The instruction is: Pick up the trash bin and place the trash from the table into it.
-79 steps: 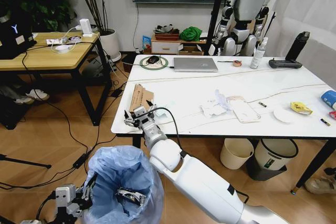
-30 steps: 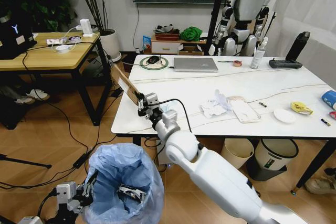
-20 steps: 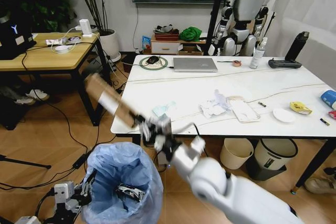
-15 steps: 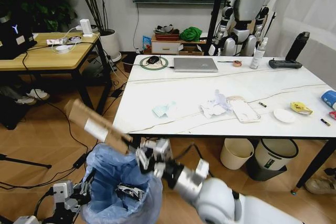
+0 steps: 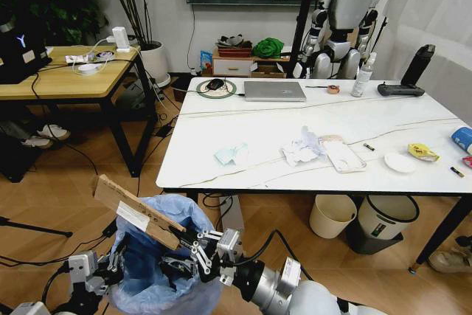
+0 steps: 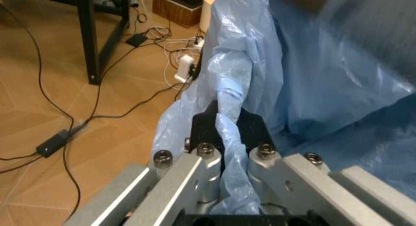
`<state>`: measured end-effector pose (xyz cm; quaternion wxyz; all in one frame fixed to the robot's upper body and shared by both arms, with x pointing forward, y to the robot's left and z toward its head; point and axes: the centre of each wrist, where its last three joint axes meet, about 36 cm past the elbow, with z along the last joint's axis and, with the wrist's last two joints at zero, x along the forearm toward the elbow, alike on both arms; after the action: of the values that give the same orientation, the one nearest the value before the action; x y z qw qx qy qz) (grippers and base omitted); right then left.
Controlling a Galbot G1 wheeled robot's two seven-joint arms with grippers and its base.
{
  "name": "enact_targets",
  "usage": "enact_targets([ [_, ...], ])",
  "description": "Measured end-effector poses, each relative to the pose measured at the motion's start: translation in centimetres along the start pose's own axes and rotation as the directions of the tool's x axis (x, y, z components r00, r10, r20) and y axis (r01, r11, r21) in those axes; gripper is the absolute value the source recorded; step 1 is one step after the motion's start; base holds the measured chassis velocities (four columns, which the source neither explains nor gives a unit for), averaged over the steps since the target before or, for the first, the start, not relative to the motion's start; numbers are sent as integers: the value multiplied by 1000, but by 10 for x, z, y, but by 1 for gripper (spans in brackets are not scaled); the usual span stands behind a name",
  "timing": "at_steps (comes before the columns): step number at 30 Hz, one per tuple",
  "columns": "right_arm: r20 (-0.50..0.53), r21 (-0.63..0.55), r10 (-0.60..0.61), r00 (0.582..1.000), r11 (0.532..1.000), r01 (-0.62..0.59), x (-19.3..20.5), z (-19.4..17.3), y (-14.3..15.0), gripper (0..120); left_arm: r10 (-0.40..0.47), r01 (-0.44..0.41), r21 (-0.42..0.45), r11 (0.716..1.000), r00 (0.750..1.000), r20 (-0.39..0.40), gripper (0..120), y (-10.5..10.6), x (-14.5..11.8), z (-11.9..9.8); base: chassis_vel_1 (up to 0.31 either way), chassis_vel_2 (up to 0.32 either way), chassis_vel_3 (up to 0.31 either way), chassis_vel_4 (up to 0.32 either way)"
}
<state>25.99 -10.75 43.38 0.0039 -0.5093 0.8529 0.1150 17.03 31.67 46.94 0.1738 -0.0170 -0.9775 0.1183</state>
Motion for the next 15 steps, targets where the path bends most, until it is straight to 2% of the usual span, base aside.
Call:
enact_targets([
  [6,4,13,47,999,999,-47,2,6,1,34,0,0,0,1000,1000,2,0,1,0,-2,0,0,0,0],
  [7,4,13,47,999,999,-47,2,6,1,34,0,0,0,1000,1000,2,0,1,0,-2,0,0,0,0],
  [12,99,47,128,987,990,-133,-15,-19,-19,54,4,-4,3,1000,1000,0,0,0,-1,-2,0,0,0,0],
  [15,116,50,149,982,987,-155,-18,-29,-27,65,5,-5,4,1000,1000,-1,0,0,-2,-1,0,0,0,0],
])
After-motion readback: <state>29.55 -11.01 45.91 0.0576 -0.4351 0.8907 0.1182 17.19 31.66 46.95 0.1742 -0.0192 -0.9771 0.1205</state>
